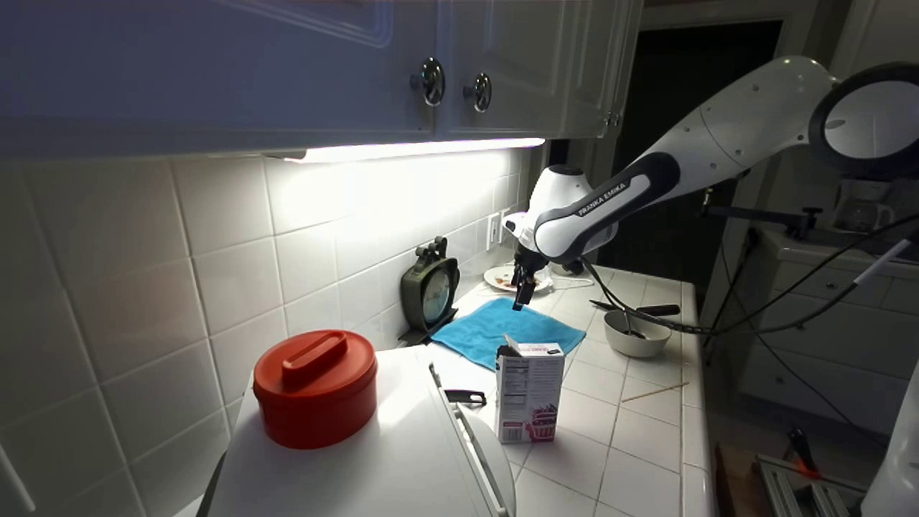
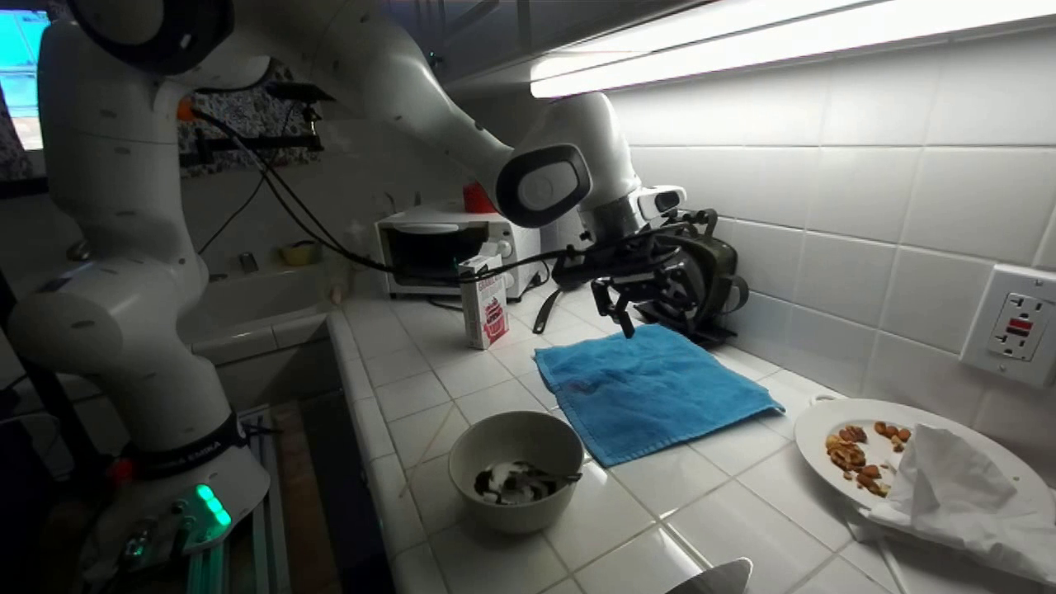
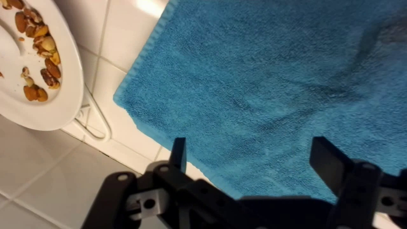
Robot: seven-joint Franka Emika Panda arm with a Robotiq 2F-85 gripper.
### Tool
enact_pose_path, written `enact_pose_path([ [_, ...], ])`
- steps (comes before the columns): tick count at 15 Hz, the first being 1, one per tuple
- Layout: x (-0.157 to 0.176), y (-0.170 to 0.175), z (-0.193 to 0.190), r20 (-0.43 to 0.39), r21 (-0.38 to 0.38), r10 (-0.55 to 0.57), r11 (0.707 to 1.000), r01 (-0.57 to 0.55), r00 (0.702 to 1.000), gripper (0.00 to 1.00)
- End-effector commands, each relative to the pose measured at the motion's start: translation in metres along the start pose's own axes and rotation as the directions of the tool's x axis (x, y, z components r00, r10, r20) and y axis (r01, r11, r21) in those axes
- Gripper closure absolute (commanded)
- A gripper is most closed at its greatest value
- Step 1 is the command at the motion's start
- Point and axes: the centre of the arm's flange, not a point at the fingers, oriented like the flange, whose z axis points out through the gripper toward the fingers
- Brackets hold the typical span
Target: Unfold the cloth
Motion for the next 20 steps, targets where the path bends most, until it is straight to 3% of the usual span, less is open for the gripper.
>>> enact_pose_path([
  [1,0.000,-0.001,-0.003,0.044,0.102,0.165,0.980,-0.169,0.985,0.00],
  [5,-0.001,-0.004,0.012,0.069,0.152,0.360,0.918,-0.366,0.930,0.00],
  [9,-0.005,-0.009,0.036,0.079,0.194,0.538,0.818,-0.542,0.840,0.00],
  [15,-0.012,-0.012,0.067,0.076,0.263,0.758,0.611,-0.747,0.647,0.00],
  [20,-0.008,-0.015,0.076,-0.020,0.353,0.883,0.446,-0.823,0.470,0.00],
])
